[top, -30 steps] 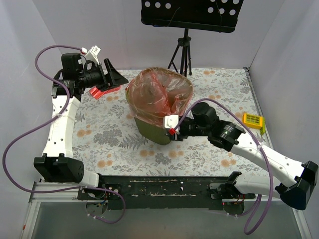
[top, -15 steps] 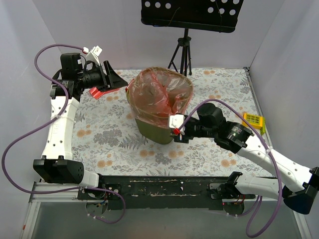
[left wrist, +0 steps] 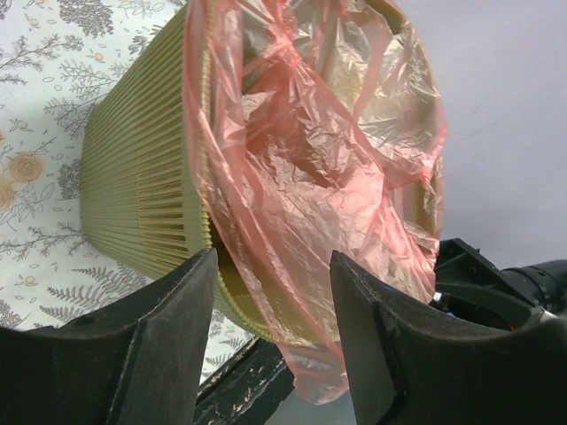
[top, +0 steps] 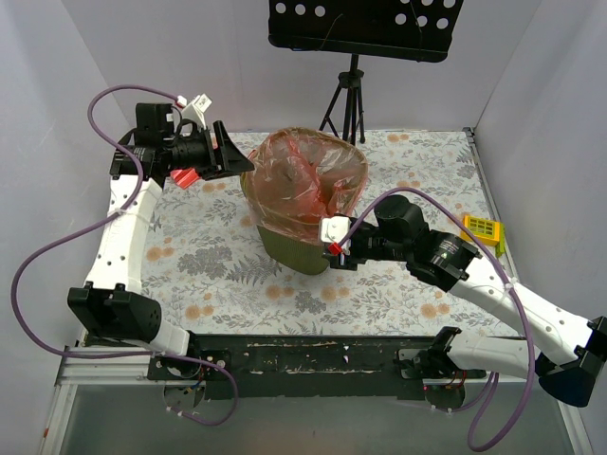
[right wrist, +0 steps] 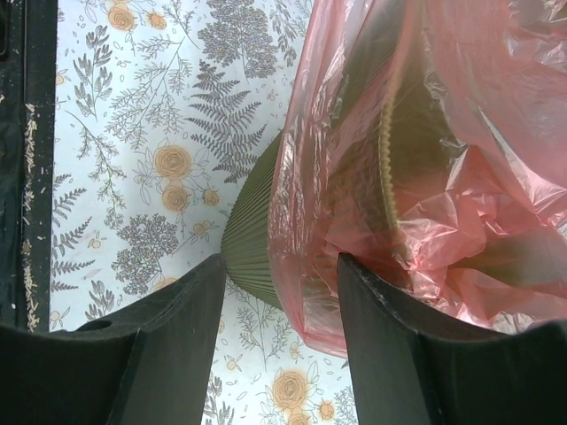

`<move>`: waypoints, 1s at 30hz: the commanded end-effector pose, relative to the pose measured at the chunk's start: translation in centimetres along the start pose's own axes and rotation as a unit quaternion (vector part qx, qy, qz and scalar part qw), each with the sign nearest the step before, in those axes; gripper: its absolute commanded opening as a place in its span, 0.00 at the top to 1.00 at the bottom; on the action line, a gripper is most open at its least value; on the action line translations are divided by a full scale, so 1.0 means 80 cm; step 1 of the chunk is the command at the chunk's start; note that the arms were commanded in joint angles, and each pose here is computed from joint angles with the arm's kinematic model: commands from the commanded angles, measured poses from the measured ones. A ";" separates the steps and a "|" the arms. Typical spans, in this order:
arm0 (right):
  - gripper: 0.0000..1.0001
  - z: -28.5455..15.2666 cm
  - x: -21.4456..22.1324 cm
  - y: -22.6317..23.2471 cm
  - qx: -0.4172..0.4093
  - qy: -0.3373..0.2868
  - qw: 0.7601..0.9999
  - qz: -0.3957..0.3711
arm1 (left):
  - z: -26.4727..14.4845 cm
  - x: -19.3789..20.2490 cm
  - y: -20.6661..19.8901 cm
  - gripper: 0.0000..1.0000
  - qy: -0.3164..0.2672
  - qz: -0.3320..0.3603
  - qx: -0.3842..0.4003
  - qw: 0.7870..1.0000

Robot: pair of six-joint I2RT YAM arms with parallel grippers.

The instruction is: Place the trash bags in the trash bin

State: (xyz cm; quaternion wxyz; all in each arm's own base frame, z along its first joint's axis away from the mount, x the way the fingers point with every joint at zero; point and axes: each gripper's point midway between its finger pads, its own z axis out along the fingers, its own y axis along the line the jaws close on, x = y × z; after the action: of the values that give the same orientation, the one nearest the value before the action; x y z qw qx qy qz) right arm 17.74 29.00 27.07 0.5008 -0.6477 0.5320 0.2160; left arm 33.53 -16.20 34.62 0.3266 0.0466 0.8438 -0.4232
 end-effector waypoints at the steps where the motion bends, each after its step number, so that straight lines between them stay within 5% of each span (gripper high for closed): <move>1: 0.39 -0.003 -0.009 -0.010 0.021 -0.015 1.000 -0.013 | -0.001 0.001 -0.007 0.47 0.000 0.013 -0.008 1.000; 19: 0.40 0.000 -0.003 -0.013 0.034 -0.015 0.999 -0.021 | 0.040 0.017 0.013 0.60 0.032 0.045 -0.055 0.997; 30: 0.40 0.001 0.002 -0.013 0.036 -0.010 0.999 -0.024 | 0.030 -0.024 -0.026 0.97 -0.008 0.107 -0.016 0.994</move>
State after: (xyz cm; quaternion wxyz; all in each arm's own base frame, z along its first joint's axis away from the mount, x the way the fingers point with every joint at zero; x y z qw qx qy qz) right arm 17.96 28.91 26.08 0.5048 -0.6515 0.5278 0.2051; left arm 36.23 -18.39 31.34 0.3208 0.0833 0.8743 -0.3546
